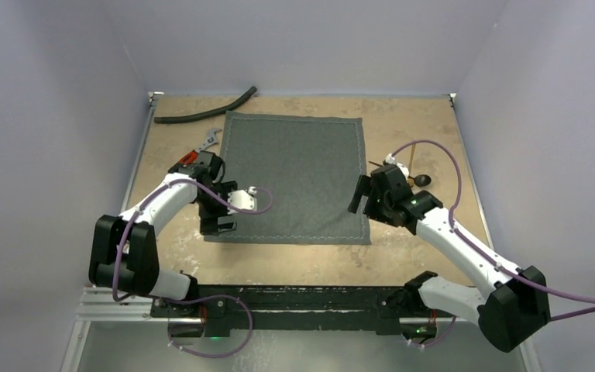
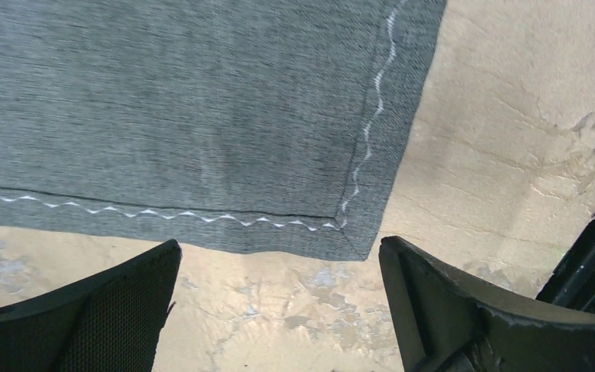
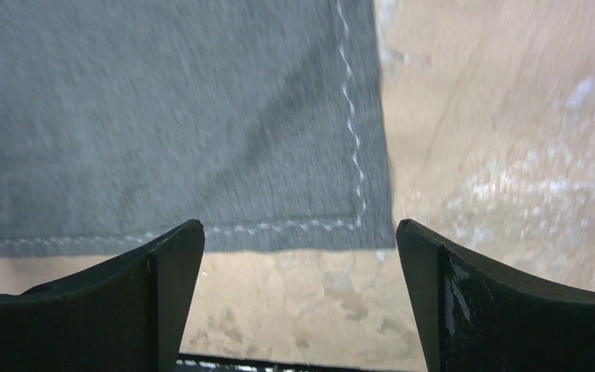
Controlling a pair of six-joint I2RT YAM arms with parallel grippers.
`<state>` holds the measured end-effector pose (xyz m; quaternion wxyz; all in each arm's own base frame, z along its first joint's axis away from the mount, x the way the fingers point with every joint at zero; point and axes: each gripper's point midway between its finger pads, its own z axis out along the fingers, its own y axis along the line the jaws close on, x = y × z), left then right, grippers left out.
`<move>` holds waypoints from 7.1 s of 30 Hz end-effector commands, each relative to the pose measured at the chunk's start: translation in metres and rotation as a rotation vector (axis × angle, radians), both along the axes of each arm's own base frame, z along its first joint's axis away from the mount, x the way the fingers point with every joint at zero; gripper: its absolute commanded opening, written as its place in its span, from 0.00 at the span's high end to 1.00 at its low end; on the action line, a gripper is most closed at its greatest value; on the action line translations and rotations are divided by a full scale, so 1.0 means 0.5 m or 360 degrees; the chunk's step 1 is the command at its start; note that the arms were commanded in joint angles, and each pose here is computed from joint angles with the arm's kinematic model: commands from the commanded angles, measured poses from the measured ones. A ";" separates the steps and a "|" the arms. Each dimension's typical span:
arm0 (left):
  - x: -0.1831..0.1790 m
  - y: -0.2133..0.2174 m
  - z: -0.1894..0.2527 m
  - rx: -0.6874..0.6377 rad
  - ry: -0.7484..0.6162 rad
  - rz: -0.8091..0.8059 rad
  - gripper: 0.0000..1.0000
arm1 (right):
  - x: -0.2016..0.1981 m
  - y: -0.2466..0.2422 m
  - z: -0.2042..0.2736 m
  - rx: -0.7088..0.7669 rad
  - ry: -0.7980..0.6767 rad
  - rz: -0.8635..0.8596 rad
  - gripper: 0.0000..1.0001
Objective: Fold the napkin into a case and place the utensils inside
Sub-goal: Pick up the flattened napkin from the center of the board, then fold and flatten the napkin at the center of the board, then smooth out the rectangle-folded napkin at the center of the board.
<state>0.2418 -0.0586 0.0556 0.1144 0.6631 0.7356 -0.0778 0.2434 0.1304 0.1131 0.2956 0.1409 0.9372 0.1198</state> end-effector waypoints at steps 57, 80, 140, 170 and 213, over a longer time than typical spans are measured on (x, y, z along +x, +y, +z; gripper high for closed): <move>-0.049 0.029 -0.083 -0.0022 -0.0192 -0.0299 0.19 | -0.065 0.015 -0.137 0.0022 0.0177 -0.0144 0.72; -0.046 -0.013 0.069 -0.0209 -0.0304 -0.0347 1.00 | -0.074 0.017 0.019 0.0112 -0.0084 -0.0049 1.00; 0.534 -0.007 0.090 0.0378 -0.1118 0.0950 0.96 | 0.486 -0.025 0.034 -0.0198 -0.0356 -0.0427 0.91; 0.446 -0.051 0.079 0.0180 -0.0762 0.0981 0.53 | 0.565 -0.085 -0.002 -0.0275 -0.0383 -0.0372 0.51; 0.682 -0.027 0.045 -0.0374 -0.0582 0.1860 0.59 | 0.584 -0.077 -0.017 -0.0158 -0.0489 -0.0246 0.46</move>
